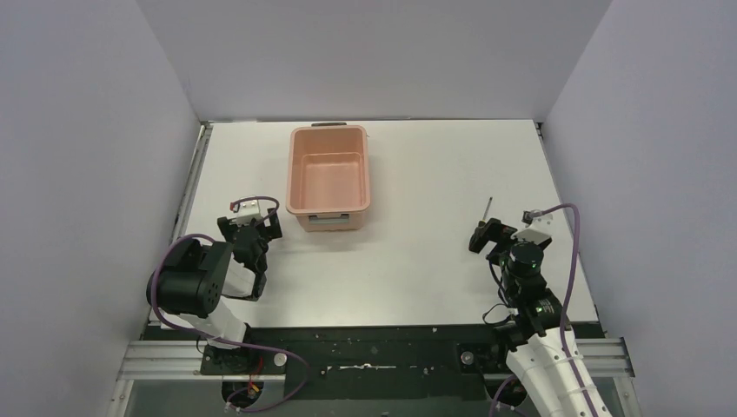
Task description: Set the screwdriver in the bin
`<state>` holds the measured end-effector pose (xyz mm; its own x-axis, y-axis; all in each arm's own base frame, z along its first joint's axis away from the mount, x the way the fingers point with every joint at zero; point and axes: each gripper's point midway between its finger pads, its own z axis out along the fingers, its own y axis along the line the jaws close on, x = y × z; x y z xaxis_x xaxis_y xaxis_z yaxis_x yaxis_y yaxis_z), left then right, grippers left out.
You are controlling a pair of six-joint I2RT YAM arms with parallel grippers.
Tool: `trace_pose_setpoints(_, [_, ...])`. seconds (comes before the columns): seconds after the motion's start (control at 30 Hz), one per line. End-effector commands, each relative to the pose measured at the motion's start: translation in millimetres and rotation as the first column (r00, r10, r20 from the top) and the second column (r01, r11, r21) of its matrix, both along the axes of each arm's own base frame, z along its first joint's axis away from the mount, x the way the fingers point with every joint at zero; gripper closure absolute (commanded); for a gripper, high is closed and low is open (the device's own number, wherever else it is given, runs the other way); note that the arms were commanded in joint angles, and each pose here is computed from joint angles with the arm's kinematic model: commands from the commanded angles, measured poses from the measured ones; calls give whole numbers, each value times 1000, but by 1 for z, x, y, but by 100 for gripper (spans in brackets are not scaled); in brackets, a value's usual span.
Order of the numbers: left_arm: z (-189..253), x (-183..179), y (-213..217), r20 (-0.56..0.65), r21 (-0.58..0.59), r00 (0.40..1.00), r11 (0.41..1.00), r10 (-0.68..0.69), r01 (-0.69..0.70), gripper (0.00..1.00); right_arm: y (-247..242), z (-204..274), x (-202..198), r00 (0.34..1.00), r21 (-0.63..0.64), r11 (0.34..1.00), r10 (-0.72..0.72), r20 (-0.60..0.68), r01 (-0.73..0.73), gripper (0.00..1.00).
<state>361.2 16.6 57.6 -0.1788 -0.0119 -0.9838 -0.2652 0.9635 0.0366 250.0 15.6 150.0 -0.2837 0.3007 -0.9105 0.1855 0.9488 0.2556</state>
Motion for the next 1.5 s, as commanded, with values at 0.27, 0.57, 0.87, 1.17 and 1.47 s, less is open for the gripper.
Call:
trace_pose_setpoints(0.27, [19, 10, -1, 65, -13, 998, 1000, -5, 6, 3, -3, 95, 35, 998, -45, 998, -33, 49, 35, 0])
trace_pose_setpoints(0.57, [19, 10, -1, 65, -13, 998, 1000, -7, 8, 3, -13, 39, 100, 880, -155, 986, -130, -456, 66, 0])
trace_pose_setpoints(0.87, [20, 10, -1, 66, -13, 998, 1000, -6, 6, 3, -8, -102, 93, 723, -28, 1000, -29, -690, 14, 6])
trace_pose_setpoints(1.17, [19, 10, -1, 65, -13, 998, 1000, -6, 7, 3, -21, -166, 81, 604, -37, 999, -23, -797, -11, 53])
trace_pose_setpoints(1.47, [20, 10, -1, 67, -13, 998, 1000, -6, 7, 3, -24, -55, 133, 674, -86, 993, -9, -739, -81, 100])
